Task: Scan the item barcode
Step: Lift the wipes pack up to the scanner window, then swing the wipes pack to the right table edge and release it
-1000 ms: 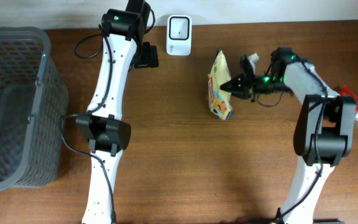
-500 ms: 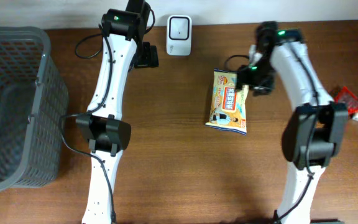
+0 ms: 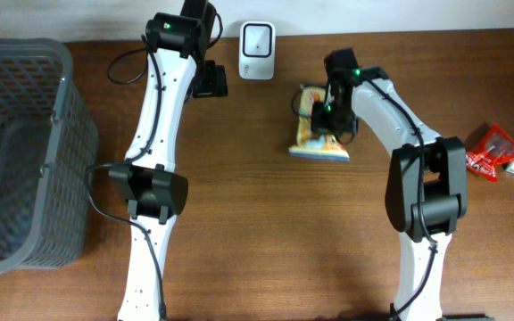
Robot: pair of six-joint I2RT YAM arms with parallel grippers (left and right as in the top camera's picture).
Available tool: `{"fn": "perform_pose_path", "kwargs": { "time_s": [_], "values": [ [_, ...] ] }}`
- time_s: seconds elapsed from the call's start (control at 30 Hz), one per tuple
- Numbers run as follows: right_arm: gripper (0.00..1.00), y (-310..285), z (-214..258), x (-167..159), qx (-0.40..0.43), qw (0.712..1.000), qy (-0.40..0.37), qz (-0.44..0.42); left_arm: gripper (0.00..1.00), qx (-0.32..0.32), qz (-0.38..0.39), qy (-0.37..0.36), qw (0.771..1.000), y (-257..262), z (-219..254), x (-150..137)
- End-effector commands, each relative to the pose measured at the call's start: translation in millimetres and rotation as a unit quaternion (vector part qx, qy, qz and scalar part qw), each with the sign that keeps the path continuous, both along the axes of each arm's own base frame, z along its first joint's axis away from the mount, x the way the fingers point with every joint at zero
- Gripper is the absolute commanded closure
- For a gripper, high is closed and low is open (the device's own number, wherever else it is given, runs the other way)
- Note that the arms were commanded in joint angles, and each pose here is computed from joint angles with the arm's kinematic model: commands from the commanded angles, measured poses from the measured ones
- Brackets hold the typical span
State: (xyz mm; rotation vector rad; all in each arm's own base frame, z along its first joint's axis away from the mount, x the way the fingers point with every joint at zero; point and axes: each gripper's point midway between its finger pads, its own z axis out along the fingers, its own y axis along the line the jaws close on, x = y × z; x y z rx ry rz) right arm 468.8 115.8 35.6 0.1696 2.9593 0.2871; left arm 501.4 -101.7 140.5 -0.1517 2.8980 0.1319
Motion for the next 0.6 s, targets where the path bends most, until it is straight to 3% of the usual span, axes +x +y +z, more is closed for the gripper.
{"fn": "perform_pose_path", "kwargs": {
  "time_s": [0.0,0.13,0.27,0.47,0.57],
  "values": [
    [0.96,22.8,77.6,55.3,0.049,0.991,-0.121,0.024,0.01,-0.005,0.001,-0.010,1.000,-2.4,7.2,0.9],
    [0.96,73.4,109.3,93.4,0.081,0.967,-0.233,0.063,0.01,-0.005,0.001,-0.010,1.000,-2.2,7.2,0.9],
    [0.96,132.2,73.2,124.0,0.081,0.946,-0.299,0.090,0.01,-0.005,0.001,-0.010,1.000,-2.4,7.2,0.9],
    [0.96,124.0,67.6,131.7,0.080,0.946,-0.304,0.083,0.01,-0.005,0.001,-0.010,1.000,-2.4,7.2,0.9],
    [0.96,93.3,111.3,137.5,0.080,0.940,-0.326,0.056,0.01,-0.005,0.001,-0.010,1.000,-2.2,7.2,0.9]
  ]
}}
